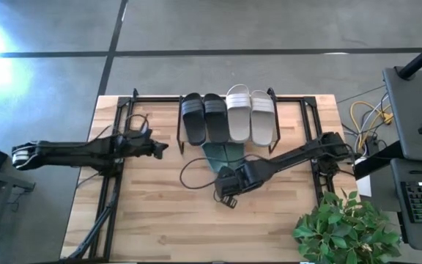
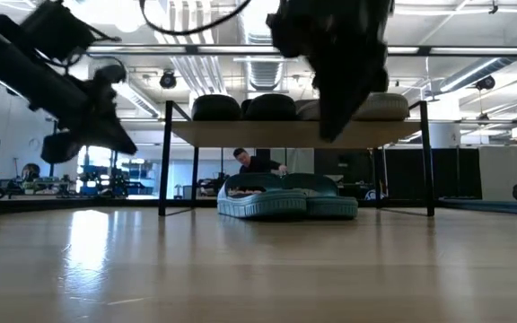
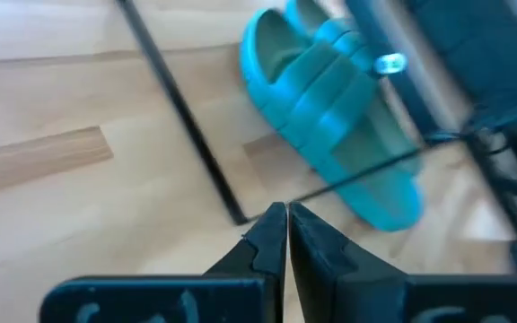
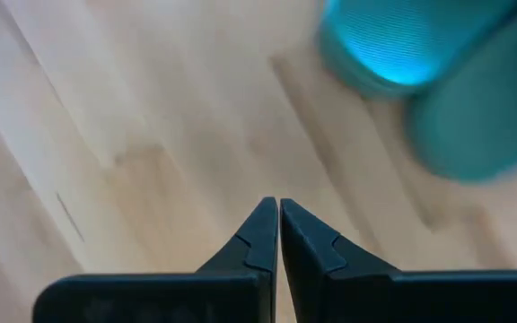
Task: Pick and place slides into the shelf
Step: Adjust the green slides
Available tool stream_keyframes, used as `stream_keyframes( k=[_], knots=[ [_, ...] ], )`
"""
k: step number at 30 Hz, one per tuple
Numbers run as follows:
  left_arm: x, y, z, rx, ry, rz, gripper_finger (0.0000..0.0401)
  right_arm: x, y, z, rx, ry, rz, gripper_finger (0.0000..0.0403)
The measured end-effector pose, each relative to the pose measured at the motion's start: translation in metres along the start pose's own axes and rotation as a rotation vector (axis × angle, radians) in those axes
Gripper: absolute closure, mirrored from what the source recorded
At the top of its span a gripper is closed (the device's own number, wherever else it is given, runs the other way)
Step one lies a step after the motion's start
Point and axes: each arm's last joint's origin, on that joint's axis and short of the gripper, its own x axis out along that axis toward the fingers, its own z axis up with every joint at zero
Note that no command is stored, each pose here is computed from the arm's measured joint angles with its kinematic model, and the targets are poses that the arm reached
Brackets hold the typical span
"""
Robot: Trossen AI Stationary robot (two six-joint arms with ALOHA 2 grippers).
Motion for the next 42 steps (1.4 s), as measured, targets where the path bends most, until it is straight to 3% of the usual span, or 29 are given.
stream_keyframes(
  k=[3, 7, 16, 22, 25, 29, 33, 37, 42],
  knots=[
    [-0.014, -0.005, -0.001, -0.017, -0.037, -0.059, 0.04, 0.026, -0.002, -0.003, 0.025, -0.067, 0.035, 0.0394],
    [-0.027, -0.01, 0.0, -0.018, -0.079, -0.141, 0.04, 0.05, -0.013, -0.003, 0.045, -0.158, -0.06, 0.0394],
    [-0.035, -0.012, 0.001, -0.019, -0.117, -0.185, 0.04, 0.101, -0.032, 0.009, 0.017, -0.155, -0.071, 0.0394],
    [-0.034, -0.012, 0.001, -0.018, -0.116, -0.184, 0.04, 0.106, -0.036, 0.038, -0.039, -0.279, -0.03, 0.0394],
    [-0.032, -0.012, 0.0, -0.013, -0.106, -0.171, 0.0399, 0.105, -0.047, 0.051, -0.029, -0.36, -0.078, 0.0394],
    [-0.031, -0.013, -0.001, -0.016, -0.096, -0.164, 0.0399, 0.109, -0.068, 0.059, 0.016, -0.354, -0.158, 0.0394],
    [-0.028, -0.012, -0.002, -0.026, -0.082, -0.148, 0.0399, 0.111, -0.079, 0.066, 0.029, -0.341, -0.129, 0.0394],
    [-0.026, -0.012, -0.003, -0.021, -0.057, -0.142, 0.0399, 0.11, -0.077, 0.065, -0.011, -0.277, 0.007, 0.0394],
    [-0.024, -0.013, -0.004, -0.014, -0.041, -0.136, 0.0399, 0.096, -0.052, 0.048, -0.046, -0.195, 0.132, 0.0394]
  ],
)
